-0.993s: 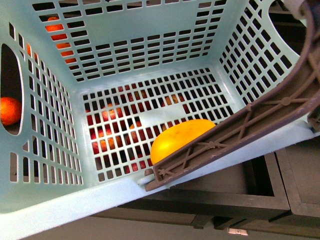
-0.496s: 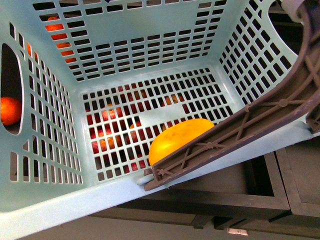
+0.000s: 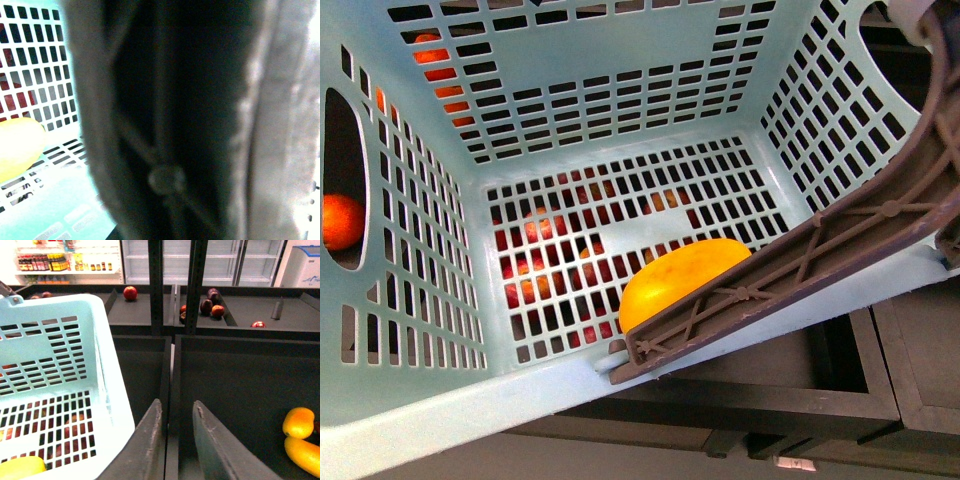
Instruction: Pick mango and avocado into basket
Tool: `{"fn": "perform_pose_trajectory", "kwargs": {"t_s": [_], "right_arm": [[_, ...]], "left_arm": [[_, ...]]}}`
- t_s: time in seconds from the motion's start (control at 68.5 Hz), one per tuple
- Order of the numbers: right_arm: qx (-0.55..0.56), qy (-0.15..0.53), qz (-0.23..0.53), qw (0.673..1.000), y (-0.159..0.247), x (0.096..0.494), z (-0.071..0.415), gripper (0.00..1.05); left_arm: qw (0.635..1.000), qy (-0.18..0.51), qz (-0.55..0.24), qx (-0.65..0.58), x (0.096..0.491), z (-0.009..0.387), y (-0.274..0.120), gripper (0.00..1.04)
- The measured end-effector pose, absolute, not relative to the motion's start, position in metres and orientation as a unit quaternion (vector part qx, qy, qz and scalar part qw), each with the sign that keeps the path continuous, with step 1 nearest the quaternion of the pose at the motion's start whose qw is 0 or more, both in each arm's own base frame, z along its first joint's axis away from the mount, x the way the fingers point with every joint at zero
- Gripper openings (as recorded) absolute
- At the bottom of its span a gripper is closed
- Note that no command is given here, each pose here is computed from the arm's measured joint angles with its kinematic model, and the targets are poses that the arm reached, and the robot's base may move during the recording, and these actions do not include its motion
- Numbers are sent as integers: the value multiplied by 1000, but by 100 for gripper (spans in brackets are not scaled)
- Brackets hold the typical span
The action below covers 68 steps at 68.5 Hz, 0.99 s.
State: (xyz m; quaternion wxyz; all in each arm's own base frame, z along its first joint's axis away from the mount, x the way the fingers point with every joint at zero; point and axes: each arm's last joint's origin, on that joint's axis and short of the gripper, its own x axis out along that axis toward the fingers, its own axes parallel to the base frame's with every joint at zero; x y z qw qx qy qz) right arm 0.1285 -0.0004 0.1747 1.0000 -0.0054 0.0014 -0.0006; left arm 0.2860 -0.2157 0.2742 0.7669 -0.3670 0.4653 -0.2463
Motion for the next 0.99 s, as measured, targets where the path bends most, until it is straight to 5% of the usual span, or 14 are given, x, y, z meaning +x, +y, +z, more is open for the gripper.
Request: {"fn": "perform_pose_trajectory", "kwargs": {"t_s": [0.423,0.993], "right_arm": [[-5,1,-1,1000,0,128,175,98],[-5,1,-2,1000,0,128,174,96]], "left_arm": [[767,465,-246,-367,286,274,-216,13],[769,464,-243,-366,286,274,-216,13]]}}
